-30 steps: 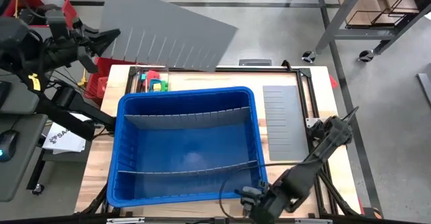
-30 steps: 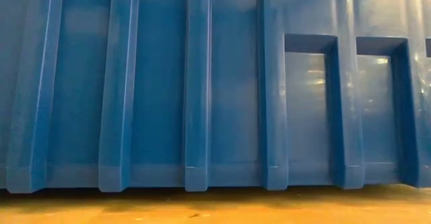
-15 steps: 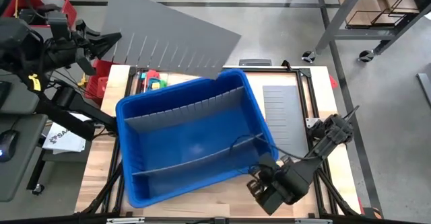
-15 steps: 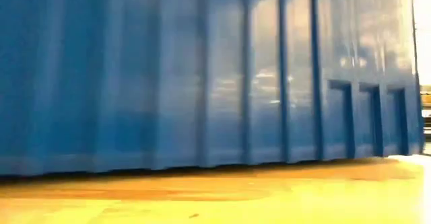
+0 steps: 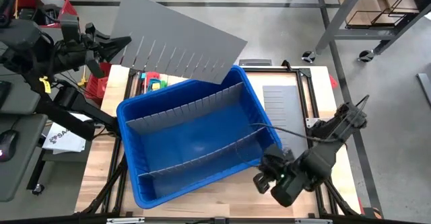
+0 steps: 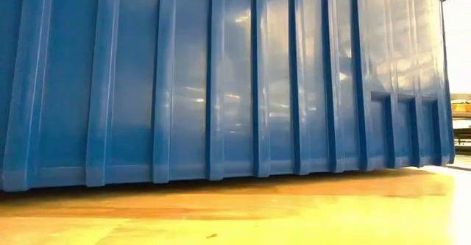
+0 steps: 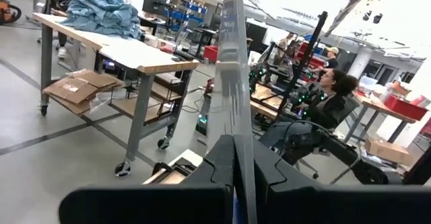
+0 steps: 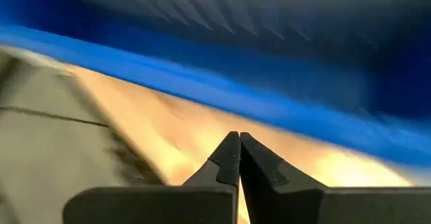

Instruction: Sort blocks

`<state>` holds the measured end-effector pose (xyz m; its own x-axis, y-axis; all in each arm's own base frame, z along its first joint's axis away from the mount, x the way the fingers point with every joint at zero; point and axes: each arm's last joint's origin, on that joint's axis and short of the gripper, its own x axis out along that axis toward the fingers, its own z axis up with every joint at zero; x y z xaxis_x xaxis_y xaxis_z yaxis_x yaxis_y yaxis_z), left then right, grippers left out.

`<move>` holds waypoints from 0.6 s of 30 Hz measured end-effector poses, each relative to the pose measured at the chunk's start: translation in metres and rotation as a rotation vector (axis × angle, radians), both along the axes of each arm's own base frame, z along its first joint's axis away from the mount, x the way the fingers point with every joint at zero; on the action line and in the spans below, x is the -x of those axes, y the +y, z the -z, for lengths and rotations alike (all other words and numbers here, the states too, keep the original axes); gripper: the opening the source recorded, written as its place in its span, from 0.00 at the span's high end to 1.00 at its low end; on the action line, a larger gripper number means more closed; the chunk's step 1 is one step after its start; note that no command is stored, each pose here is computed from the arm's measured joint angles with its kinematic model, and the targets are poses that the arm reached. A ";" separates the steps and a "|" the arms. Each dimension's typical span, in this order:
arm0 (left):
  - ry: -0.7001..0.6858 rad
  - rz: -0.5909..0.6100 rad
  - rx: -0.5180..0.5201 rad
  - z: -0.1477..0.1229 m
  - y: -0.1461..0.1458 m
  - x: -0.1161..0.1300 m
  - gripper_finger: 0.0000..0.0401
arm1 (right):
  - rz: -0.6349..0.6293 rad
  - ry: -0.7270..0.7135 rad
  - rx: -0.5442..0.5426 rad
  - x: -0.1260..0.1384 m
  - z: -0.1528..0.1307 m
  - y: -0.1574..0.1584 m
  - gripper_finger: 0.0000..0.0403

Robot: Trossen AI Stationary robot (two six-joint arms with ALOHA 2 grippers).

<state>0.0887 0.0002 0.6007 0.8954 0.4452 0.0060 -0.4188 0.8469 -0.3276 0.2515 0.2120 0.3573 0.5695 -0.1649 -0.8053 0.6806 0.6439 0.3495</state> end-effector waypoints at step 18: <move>-0.065 -0.072 -0.120 -0.014 0.002 0.001 1.00 | -0.563 -0.515 -0.079 -0.191 0.041 -0.065 1.00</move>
<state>0.0874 0.0018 0.6144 0.8571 0.5011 0.1196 -0.4614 0.8499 -0.2544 0.4424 0.1465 0.3159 0.8573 0.3082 -0.4124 -0.0040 0.8050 0.5933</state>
